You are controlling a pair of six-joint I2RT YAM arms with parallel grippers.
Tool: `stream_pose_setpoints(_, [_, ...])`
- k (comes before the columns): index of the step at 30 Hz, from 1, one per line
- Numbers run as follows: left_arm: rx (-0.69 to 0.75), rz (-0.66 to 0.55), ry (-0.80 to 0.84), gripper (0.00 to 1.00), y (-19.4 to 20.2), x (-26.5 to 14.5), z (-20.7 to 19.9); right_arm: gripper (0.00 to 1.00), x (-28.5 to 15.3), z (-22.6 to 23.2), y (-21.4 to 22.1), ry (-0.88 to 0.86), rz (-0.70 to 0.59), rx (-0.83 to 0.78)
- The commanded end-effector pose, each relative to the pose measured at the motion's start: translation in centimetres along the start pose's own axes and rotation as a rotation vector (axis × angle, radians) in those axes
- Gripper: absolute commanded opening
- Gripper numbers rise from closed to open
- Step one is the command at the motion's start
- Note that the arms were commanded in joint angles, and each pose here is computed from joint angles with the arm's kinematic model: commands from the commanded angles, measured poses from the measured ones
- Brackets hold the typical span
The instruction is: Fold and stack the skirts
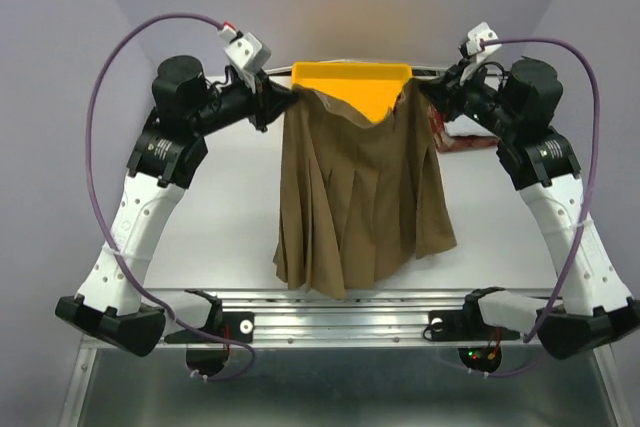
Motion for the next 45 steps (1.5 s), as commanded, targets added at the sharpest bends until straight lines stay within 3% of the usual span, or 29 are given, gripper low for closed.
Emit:
stream_pose_setpoints(1, [0.212, -0.219, -0.383, 0.00, -9.0, -2.9, 3.1, 0.01, -1.6, -4.8, -6.8, 0.352, -0.161, -0.194])
stream_pose_setpoints(7, [0.294, -0.226, -0.502, 0.00, -8.8, -4.0, 4.7, 0.01, -1.9, -5.6, -7.1, 0.409, -0.155, -0.257])
stream_pose_setpoints(12, [0.347, -0.206, -0.446, 0.00, -5.8, -4.4, 4.0, 0.01, -2.6, -4.6, -6.7, 0.351, -0.151, -0.265])
stream_pose_setpoints(15, [0.397, -0.260, -0.421, 0.00, -6.0, -6.1, 2.2, 0.01, -3.1, -3.9, -6.1, 0.316, -0.133, -0.270])
stream_pose_setpoints(20, [0.398, -0.232, -0.357, 0.00, -3.8, -8.5, -0.5, 0.01, -5.3, -2.1, -5.4, 0.238, -0.104, -0.269])
stream_pose_setpoints(29, [0.416, -0.245, -0.133, 0.00, 0.1, -15.0, -8.7, 0.01, -14.4, 3.8, -6.2, 0.063, -0.134, -0.259])
stream_pose_setpoints(33, [0.334, -0.124, -0.024, 0.00, 3.4, -15.5, -10.2, 0.01, -15.7, 5.7, -3.4, -0.018, -0.046, -0.157])
stream_pose_setpoints(36, [0.194, 0.017, 0.003, 0.00, 7.3, -13.7, -8.6, 0.01, -14.0, 6.0, 1.7, -0.049, 0.072, -0.109])
stream_pose_setpoints(40, [0.004, 0.210, -0.096, 0.00, 12.7, -9.6, -3.4, 0.01, -9.8, 4.2, 8.9, 0.002, 0.251, -0.097])
stream_pose_setpoints(42, [-0.029, 0.283, -0.173, 0.00, 14.1, -7.3, -0.3, 0.01, -7.2, 3.1, 12.4, 0.022, 0.352, -0.090])
stream_pose_setpoints(45, [-0.042, 0.342, -0.277, 0.00, 15.9, -4.5, 3.9, 0.01, -3.0, 0.9, 16.4, 0.094, 0.404, -0.131])
Point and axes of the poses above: each gripper's point midway between its finger pads, its own x axis out along the fingers, its own z axis along the line the jaws close on, y = z × x, the point moved 7 cm from there along -x, back along the fingers, and after that the axes turned 5 degrees about -x, right-handed, at the moved point
